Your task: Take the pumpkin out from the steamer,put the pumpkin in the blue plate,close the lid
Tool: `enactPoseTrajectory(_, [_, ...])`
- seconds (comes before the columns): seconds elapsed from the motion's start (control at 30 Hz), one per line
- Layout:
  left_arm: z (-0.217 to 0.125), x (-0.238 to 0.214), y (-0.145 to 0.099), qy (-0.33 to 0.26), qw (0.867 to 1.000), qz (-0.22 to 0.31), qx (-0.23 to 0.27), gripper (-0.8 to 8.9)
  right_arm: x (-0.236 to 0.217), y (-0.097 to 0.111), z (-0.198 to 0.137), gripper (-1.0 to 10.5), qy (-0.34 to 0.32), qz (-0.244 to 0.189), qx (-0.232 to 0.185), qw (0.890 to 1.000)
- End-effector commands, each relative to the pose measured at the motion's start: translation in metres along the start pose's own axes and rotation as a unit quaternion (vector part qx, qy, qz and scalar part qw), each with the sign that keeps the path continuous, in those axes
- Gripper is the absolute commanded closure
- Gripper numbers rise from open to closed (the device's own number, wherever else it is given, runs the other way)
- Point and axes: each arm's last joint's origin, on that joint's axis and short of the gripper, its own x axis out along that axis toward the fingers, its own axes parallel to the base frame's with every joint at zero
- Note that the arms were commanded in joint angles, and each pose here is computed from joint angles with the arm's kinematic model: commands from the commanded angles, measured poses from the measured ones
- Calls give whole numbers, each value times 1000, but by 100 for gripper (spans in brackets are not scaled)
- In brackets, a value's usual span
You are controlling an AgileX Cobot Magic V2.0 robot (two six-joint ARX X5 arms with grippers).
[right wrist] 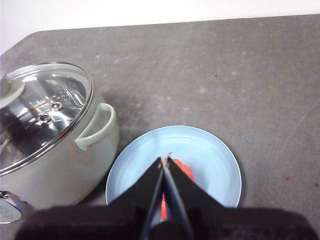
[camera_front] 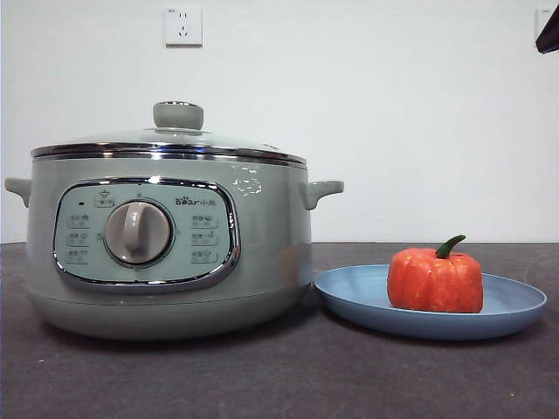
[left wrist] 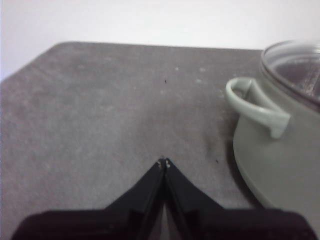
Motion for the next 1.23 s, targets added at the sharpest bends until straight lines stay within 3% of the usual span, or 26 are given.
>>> enactPoseTrajectory(0.03, [-2, 0, 1, -6, 1000, 1, -14, 816, 1, 0, -2, 946, 2, -3, 4, 1000])
enactPoseTrajectory(1.0, [-5, -1, 1, 7, 1000, 3, -15, 816, 1, -1, -4, 946, 11, -6, 1, 1000])
enactPoseTrajectory(1.23, [-5, -1, 1, 7, 1000, 3, -15, 817, 1, -5, -5, 946, 4, -56, -111, 992])
